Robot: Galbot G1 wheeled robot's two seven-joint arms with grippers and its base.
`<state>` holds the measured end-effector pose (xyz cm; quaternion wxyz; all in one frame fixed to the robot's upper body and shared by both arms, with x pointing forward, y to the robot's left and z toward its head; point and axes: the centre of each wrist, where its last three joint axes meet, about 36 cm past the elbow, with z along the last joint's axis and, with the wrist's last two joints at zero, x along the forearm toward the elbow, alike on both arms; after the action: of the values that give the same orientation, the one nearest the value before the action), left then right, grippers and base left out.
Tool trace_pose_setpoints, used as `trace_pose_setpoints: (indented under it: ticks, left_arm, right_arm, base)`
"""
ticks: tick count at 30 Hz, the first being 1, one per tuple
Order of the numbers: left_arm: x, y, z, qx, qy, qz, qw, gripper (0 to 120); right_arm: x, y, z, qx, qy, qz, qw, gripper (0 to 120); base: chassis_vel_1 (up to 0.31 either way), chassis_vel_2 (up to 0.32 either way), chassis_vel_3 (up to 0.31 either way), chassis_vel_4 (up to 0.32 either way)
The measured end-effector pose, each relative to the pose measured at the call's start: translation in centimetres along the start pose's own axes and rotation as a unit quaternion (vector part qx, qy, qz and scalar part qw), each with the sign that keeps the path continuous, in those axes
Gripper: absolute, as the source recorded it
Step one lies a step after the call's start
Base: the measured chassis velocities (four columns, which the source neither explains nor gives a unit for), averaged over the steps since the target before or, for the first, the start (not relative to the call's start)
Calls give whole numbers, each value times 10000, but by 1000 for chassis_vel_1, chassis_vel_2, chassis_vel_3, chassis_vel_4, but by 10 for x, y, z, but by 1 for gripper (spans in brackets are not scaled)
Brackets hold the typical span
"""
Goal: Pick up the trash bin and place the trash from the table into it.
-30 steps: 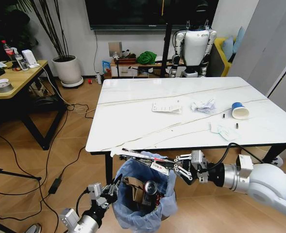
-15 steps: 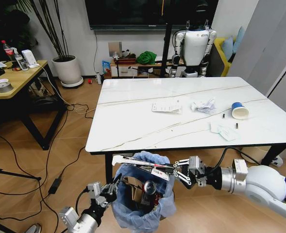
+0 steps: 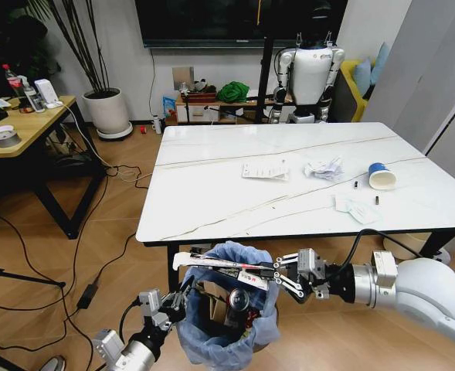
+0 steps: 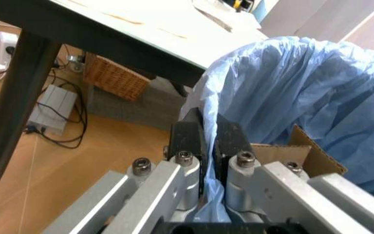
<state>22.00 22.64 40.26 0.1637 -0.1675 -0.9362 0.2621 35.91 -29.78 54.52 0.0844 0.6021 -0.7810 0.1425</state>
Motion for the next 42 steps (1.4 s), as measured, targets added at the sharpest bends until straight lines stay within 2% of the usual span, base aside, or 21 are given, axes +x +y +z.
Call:
trace_pose_setpoints:
  ticks: [13, 25, 27, 31, 35, 36, 39, 41, 42]
  left_arm:
    - [-2, 1, -3, -18, -52, -16, 10000, 0]
    - [-5, 4, -2, -11, -40, -31, 10000, 0]
    - [-5, 4, -2, -4, -45, -30, 10000, 0]
    - [-6, 4, -2, 6, -47, -26, 10000, 0]
    - [-6, 4, -2, 14, -49, -26, 10000, 0]
    - [-6, 4, -2, 17, -49, -26, 10000, 0]
    - [-6, 4, -3, 22, -50, -27, 10000, 0]
    - [-6, 4, -3, 22, -49, -28, 10000, 0]
    - [-5, 4, -2, 21, -44, -30, 10000, 0]
  right_arm:
    - [6, 1, -14, 186, 608, 141, 9979, 0]
    - [6, 2, -20, 321, 651, 195, 9972, 2]
    - [6, 2, -19, 328, 648, 191, 9972, 5]
    - [7, 2, -18, 323, 646, 159, 9973, 27]
    - [6, 2, -17, 304, 643, 145, 9974, 34]
    - [6, 2, -16, 290, 641, 137, 9974, 41]
    - [6, 2, -16, 246, 618, 125, 9977, 55]
    - [6, 2, -16, 202, 580, 122, 9980, 57]
    - [5, 2, -16, 163, 532, 130, 9984, 62]
  base:
    - [0, 0, 0, 0]
    - [0, 0, 0, 0]
    - [0, 0, 0, 0]
    - [0, 0, 0, 0]
    - [0, 0, 0, 0]
    - [0, 0, 0, 0]
    - [0, 0, 0, 0]
    - [0, 0, 0, 0]
    - [0, 0, 0, 0]
